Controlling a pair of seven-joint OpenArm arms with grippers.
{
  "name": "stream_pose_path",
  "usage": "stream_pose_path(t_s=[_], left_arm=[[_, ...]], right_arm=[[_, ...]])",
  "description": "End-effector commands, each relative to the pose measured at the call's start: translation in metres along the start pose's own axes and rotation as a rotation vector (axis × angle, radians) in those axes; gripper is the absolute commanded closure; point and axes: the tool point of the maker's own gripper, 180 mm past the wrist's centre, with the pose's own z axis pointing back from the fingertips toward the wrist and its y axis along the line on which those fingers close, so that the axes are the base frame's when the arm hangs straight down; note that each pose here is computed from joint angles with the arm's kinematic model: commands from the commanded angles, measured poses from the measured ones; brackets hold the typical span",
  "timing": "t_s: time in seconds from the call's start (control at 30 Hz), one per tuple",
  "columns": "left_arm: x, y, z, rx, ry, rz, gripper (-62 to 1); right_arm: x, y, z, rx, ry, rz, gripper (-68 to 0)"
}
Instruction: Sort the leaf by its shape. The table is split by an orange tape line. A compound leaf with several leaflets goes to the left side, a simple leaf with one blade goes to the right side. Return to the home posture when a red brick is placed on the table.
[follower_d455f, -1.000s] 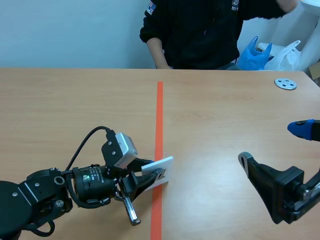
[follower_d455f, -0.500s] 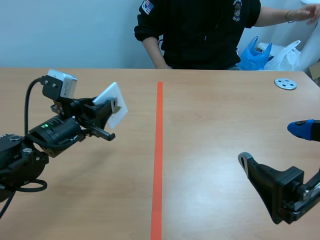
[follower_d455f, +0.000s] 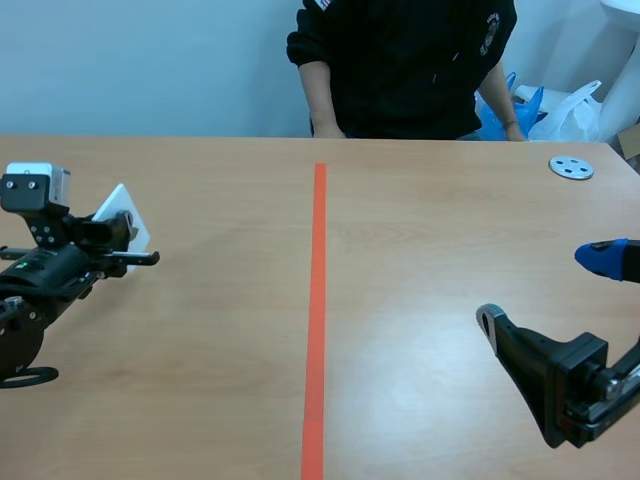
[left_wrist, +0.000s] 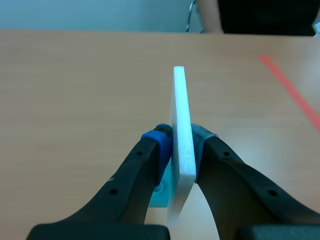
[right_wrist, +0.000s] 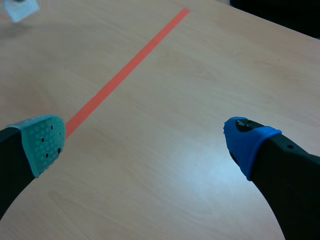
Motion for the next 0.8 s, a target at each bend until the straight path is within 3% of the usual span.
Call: stream_pose_path(t_s=[0.0, 0.33, 0.6, 0.77], left_arm=[[0.016, 0.008, -0.006, 0.022, -0.054, 0.015, -5.3], [0.007, 0.025, -0.001, 0.072, -0.057, 0.036, -6.0], [0.007, 0.025, -0.001, 0.073, -0.057, 0.034, -18.5], [0.014, 0.025, 0.000, 0.074, -0.097, 0.032, -30.3]], right_arm=[[0.008, -0.007, -0.001, -0.015, -0.030, 0.009, -67.9], [0.008, -0.006, -0.001, -0.014, -0.030, 0.009, -67.9], [0.008, -0.006, -0.001, -0.014, -0.030, 0.009, -67.9], [0.008, -0.006, -0.001, -0.014, -0.030, 0.009, -67.9]])
